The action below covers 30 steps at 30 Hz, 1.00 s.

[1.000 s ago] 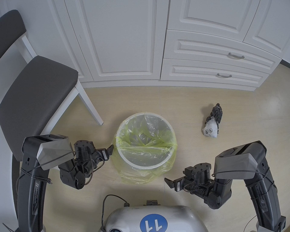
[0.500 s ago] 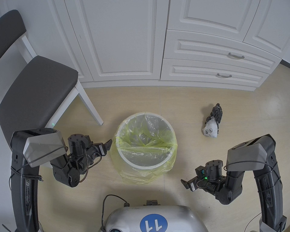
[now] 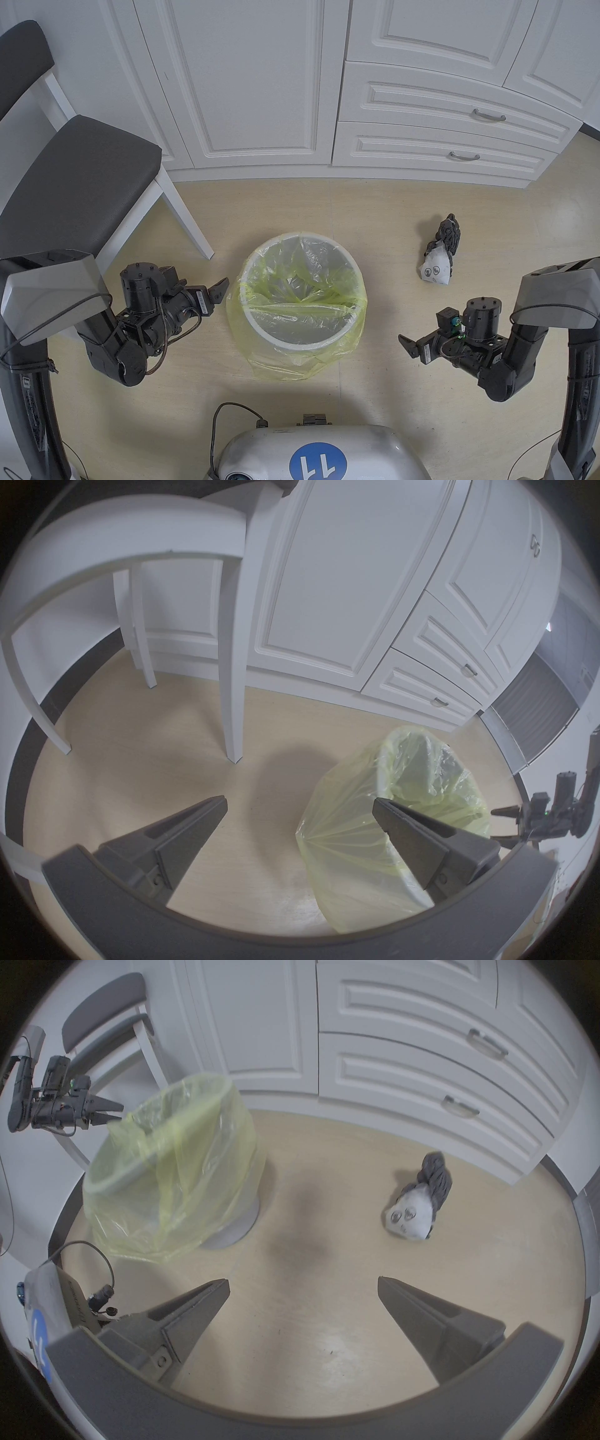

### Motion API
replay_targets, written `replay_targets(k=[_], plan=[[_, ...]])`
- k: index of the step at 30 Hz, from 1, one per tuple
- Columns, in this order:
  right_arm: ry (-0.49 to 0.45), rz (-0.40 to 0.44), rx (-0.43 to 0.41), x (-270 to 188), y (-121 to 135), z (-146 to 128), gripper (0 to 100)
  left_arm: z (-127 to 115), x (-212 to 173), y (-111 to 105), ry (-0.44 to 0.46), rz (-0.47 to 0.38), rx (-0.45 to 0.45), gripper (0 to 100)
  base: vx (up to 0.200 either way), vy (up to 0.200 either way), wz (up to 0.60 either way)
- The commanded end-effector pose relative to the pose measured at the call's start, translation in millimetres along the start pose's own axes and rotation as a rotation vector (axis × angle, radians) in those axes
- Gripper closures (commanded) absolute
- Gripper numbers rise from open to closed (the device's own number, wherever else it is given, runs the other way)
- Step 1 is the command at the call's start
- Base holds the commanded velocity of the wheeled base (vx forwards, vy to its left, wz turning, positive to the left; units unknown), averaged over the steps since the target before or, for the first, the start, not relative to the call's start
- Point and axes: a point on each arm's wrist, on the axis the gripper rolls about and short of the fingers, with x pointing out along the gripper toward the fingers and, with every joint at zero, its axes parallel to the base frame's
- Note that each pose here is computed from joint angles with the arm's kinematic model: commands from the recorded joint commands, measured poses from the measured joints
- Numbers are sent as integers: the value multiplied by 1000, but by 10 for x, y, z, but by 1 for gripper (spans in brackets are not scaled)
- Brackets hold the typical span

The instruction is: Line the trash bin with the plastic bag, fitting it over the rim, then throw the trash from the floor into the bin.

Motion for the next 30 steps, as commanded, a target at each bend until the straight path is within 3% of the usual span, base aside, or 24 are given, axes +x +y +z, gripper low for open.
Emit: replay_targets(k=[1, 4, 6, 7, 9, 10, 14, 20, 22, 26, 30], plan=[[-95, -44, -147, -471, -114, 304, 0, 293, -273, -84, -36, -10, 38, 0, 0, 0, 0], [-156, -77, -297, -700, -153, 291, 0, 424, -438, -140, -41, -20, 53, 0, 0, 0, 0], [-138, -67, -316, -825, -140, 262, 0, 513, -564, -224, -56, -43, 58, 0, 0, 0, 0], [-177, -67, -321, -954, -136, 349, 0, 561, -628, -266, -69, -57, 61, 0, 0, 0, 0], [-177, -67, -321, -954, -136, 349, 0, 561, -628, -266, -69, -57, 61, 0, 0, 0, 0], [-266, -59, -321, -1209, -159, 507, 0, 671, -825, -381, -101, -114, 77, 0, 0, 0, 0], [-382, -71, -315, -1487, -198, 691, 0, 828, -1078, -462, -156, -173, 106, 0, 0, 0, 0], [-519, -300, -255, -1720, -310, 1066, 0, 1180, -1519, -586, -287, -223, 115, 0, 0, 0, 0], [-548, -331, -239, -1760, -325, 1137, 0, 1280, -1674, -617, -321, -235, 115, 0, 0, 0, 0], [-582, -277, -223, -1862, -316, 1121, 0, 1438, -1947, -636, -382, -247, 120, 0, 0, 0, 0], [-659, -297, -222, -2037, -332, 1224, 0, 1556, -2206, -642, -453, -248, 144, 0, 0, 0, 0]])
